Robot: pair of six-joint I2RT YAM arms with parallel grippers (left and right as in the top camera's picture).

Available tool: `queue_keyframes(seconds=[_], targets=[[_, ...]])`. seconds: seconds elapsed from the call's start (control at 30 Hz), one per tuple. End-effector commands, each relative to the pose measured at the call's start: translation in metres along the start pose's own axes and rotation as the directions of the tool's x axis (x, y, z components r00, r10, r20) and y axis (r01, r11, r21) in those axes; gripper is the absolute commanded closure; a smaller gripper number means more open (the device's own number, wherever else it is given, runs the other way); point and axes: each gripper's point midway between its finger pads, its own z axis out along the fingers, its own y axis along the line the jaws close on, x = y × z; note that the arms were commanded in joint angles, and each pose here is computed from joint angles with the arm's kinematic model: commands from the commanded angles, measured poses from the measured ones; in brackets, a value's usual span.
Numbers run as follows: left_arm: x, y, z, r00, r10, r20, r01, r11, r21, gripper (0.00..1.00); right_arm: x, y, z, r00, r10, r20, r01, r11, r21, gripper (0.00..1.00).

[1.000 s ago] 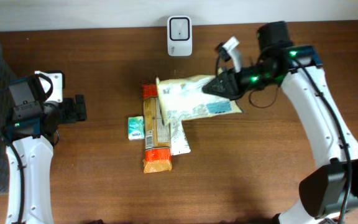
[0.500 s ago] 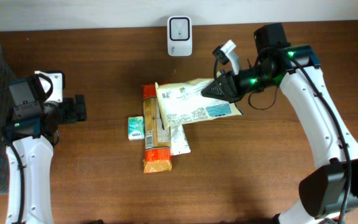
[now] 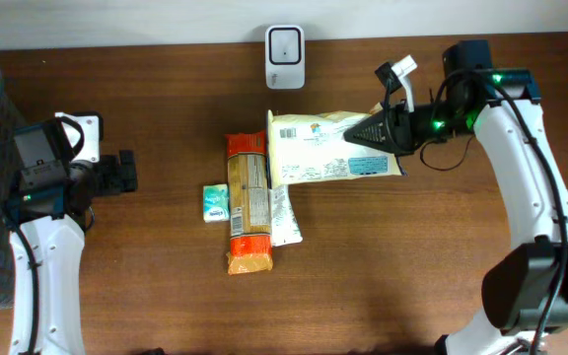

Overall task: Scan the item barcode
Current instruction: 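Grasp the snack bag edge and lift it with the right gripper, then hold the snack bag in front of the white scanner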

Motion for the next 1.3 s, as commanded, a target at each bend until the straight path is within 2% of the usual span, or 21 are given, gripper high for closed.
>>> queue_keyframes(seconds=[0.0, 0.1, 0.17, 0.2, 0.27, 0.3, 0.37, 0.43, 0.47, 0.53, 0.6, 0.63, 0.7, 0.83, 0.97, 1.0, 1.1, 1.17, 1.27], targets=[[-0.009, -0.001, -0.005, 1.0, 0.009, 0.027, -0.009, 1.0, 0.011, 0.01, -0.006, 0.008, -0.001, 0.999, -0.008, 0.037, 0.01, 0.998, -0.058, 0.96], [-0.009, -0.001, -0.005, 1.0, 0.009, 0.027, -0.009, 1.0, 0.011, 0.01, -0.006, 0.004, -0.006, 0.999, -0.005, 0.047, 0.007, 0.999, -0.045, 0.96], [-0.009, -0.001, -0.005, 1.0, 0.009, 0.027, -0.009, 1.0, 0.011, 0.01, -0.001, -0.01, -0.006, 1.0, -0.005, 0.008, 0.005, 0.999, 0.033, 0.96], [-0.009, -0.001, -0.005, 1.0, 0.008, 0.026, -0.009, 1.0, 0.011, 0.01, 0.001, -0.029, -0.007, 0.999, 0.044, -0.02, -0.041, 0.99, 0.135, 0.96], [-0.009, -0.001, -0.005, 1.0, 0.009, 0.027, -0.009, 1.0, 0.011, 0.01, -0.005, -0.073, -0.015, 0.992, 0.126, -0.011, -0.113, 0.918, 0.379, 0.96], [-0.009, -0.001, -0.005, 1.0, 0.009, 0.027, -0.009, 1.0, 0.011, 0.01, -0.015, -0.104, -0.026, 0.994, 0.11, 0.003, -0.092, 0.813, 0.574, 0.96], [-0.009, -0.001, -0.005, 1.0, 0.009, 0.027, -0.009, 1.0, 0.011, 0.01, -0.035, -0.132, -0.037, 1.0, 0.015, -0.009, -0.003, 0.637, 0.771, 0.96], [-0.009, -0.001, -0.005, 1.0, 0.009, 0.027, -0.009, 1.0, 0.011, 0.01, -0.064, -0.144, -0.041, 0.993, -0.107, -0.04, 0.083, 0.432, 0.898, 0.96], [-0.009, -0.001, -0.005, 1.0, 0.009, 0.026, -0.009, 1.0, 0.011, 0.01, -0.083, -0.144, -0.036, 0.976, -0.196, -0.098, 0.16, 0.334, 0.929, 0.96], [-0.009, -0.001, -0.005, 1.0, 0.008, 0.026, -0.009, 1.0, 0.011, 0.01, -0.111, -0.138, -0.017, 0.899, -0.342, -0.273, 0.348, 0.182, 0.92, 0.96], [-0.009, -0.001, -0.005, 1.0, 0.009, 0.027, -0.009, 1.0, 0.011, 0.01, -0.133, -0.134, -0.003, 0.806, -0.422, -0.416, 0.471, 0.03, 0.882, 0.96], [-0.009, -0.001, -0.005, 1.0, 0.009, 0.027, -0.009, 1.0, 0.011, 0.01, -0.148, -0.135, 0.001, 0.774, -0.446, -0.449, 0.468, -0.074, 0.881, 0.96], [-0.009, -0.001, -0.005, 1.0, 0.008, 0.026, -0.009, 1.0, 0.011, 0.01, -0.162, -0.146, 0.013, 0.716, -0.464, -0.522, 0.493, -0.194, 0.848, 0.96], [-0.009, -0.001, -0.005, 1.0, 0.009, 0.027, -0.009, 1.0, 0.011, 0.01, -0.167, -0.182, 0.036, 0.592, -0.417, -0.69, 0.581, -0.373, 0.723, 0.96], [-0.009, -0.001, -0.005, 1.0, 0.009, 0.027, -0.009, 1.0, 0.011, 0.01, -0.164, -0.202, 0.062, 0.495, -0.373, -0.785, 0.624, -0.476, 0.62, 0.96], [-0.009, -0.001, -0.005, 1.0, 0.009, 0.027, -0.009, 1.0, 0.011, 0.01, -0.161, -0.203, 0.072, 0.453, -0.356, -0.817, 0.656, -0.488, 0.576, 0.96], [-0.009, -0.001, -0.005, 1.0, 0.009, 0.027, -0.009, 1.0, 0.011, 0.01, -0.165, -0.199, 0.078, 0.432, -0.363, -0.825, 0.648, -0.512, 0.564, 0.96], [-0.009, -0.001, -0.005, 1.0, 0.008, 0.026, -0.009, 1.0, 0.011, 0.01, -0.165, -0.196, 0.082, 0.373, -0.326, -0.868, 0.68, -0.54, 0.496, 0.96], [-0.009, -0.001, -0.005, 1.0, 0.009, 0.026, -0.009, 1.0, 0.011, 0.01, -0.166, -0.192, 0.086, 0.32, -0.297, -0.9, 0.701, -0.565, 0.435, 0.96]])
